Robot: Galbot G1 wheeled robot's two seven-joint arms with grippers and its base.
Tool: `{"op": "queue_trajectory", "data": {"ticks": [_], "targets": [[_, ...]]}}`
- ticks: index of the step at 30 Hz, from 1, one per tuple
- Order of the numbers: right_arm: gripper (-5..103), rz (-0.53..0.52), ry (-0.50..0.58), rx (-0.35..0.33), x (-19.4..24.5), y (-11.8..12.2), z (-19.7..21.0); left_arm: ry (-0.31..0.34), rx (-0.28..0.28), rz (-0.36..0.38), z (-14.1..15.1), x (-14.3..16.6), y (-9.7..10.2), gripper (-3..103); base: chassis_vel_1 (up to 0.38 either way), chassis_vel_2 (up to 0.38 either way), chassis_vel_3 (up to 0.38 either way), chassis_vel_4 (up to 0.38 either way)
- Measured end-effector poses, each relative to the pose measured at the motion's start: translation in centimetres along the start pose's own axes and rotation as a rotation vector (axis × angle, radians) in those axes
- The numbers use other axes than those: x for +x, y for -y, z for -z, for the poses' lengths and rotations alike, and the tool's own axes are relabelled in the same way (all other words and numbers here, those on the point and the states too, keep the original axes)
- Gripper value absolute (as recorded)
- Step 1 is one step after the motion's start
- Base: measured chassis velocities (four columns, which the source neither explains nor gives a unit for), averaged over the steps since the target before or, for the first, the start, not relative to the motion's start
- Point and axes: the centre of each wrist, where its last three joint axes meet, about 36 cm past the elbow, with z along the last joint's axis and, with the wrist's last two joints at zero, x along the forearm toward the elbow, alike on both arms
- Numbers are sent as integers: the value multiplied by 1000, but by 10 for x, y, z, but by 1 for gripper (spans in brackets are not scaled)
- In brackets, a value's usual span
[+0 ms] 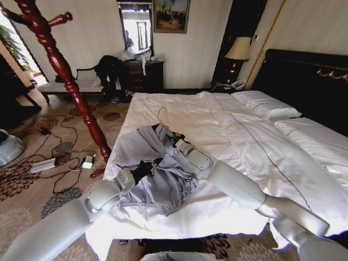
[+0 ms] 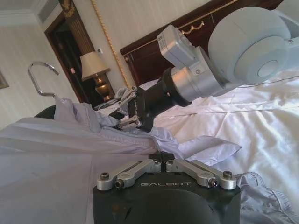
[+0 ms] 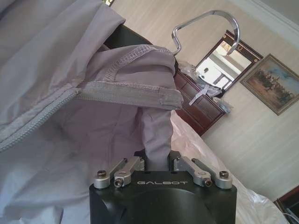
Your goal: Pick up the clothes from the bed and hang them on the clothes hanger.
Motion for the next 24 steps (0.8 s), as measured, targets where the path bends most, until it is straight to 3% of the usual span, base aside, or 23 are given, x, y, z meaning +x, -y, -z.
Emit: {"op": "queue_trajectory", "data": {"ticks": [7,10,14,16,17,20,24], "targets": [[21,-11,15,6,-1,0,-7,-28,14,-35,-7,14,9,16,0,0,0,0],[21,-10,22,8,-2,-3,-12,-49,38,-44,-12,25,18,32,0,0,0,0],[21,-8,31,8,-2,-5,-13,-51,13,-43,-14,31,21,43,0,0,0,0],[21,-10,37,11,-3,-5,-13,-45,-1,-44,-14,33,23,55,0,0,0,0],[21,-10,37,11,-3,-5,-13,-45,-1,-44,-14,33,23,55,0,0,0,0],[21,-14,47,17,-3,-5,-17,-31,-5,-41,-9,40,25,72,0,0,0,0],[21,-17,51,18,-1,-5,-21,-23,-7,-43,-8,46,26,77,0,0,0,0]]}}
